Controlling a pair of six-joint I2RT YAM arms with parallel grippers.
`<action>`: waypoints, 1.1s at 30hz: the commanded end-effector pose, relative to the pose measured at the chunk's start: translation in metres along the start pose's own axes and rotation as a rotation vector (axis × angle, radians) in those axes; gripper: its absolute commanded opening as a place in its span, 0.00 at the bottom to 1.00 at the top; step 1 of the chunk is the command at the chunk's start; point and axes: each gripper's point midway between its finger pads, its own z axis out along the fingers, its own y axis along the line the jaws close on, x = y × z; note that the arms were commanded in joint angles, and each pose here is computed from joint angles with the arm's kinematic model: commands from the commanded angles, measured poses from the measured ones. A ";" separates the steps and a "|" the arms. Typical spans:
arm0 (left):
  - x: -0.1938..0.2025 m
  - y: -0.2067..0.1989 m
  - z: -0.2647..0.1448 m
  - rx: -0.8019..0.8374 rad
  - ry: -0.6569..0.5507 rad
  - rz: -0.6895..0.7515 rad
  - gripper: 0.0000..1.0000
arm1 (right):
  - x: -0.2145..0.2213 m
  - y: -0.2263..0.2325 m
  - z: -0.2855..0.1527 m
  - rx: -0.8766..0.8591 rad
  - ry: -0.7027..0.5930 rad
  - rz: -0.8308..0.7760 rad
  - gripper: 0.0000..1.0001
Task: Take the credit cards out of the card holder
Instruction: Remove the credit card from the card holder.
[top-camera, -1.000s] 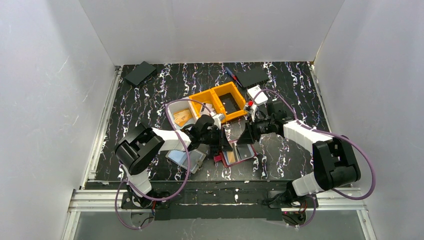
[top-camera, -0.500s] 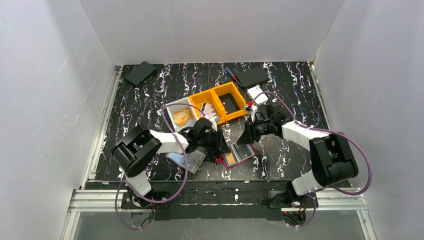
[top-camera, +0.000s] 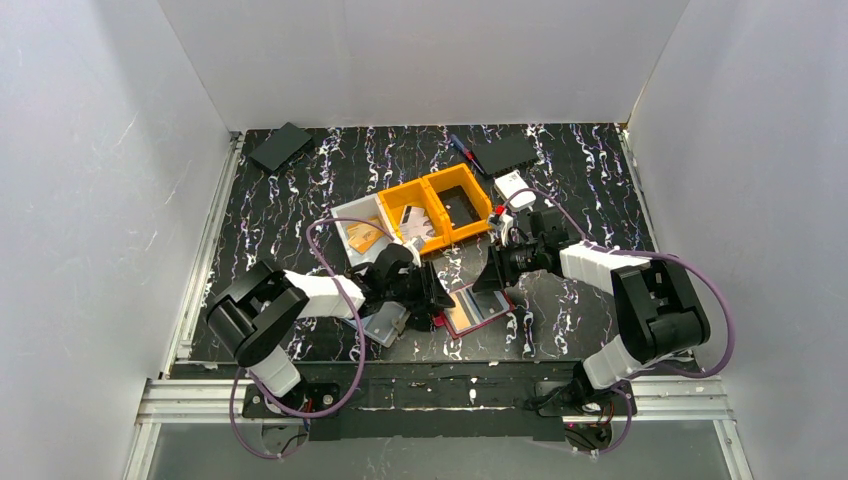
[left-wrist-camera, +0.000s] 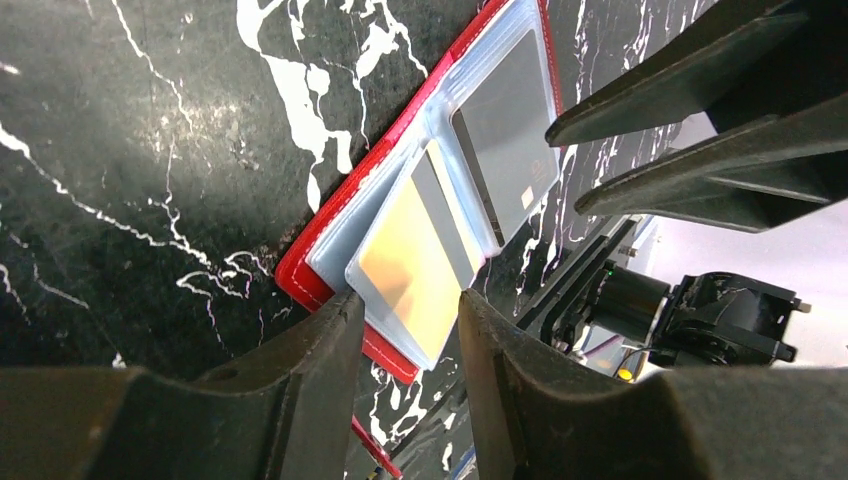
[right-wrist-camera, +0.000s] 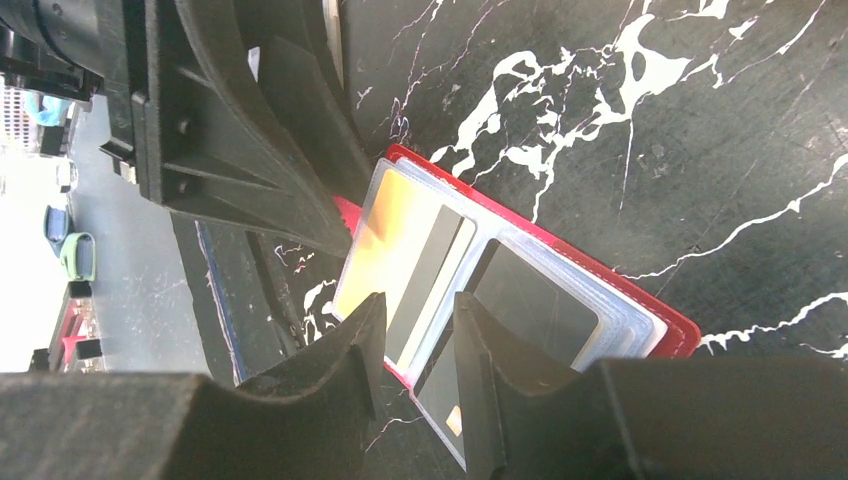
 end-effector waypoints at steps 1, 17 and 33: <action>-0.009 -0.012 -0.012 0.037 -0.058 -0.019 0.39 | 0.000 0.004 0.003 -0.033 -0.007 -0.003 0.39; -0.013 -0.021 0.003 0.113 -0.062 -0.065 0.25 | 0.002 0.003 0.006 -0.032 0.006 0.008 0.39; -0.021 -0.045 -0.031 0.270 -0.193 0.345 0.00 | -0.007 0.032 -0.004 -0.181 -0.010 -0.067 0.47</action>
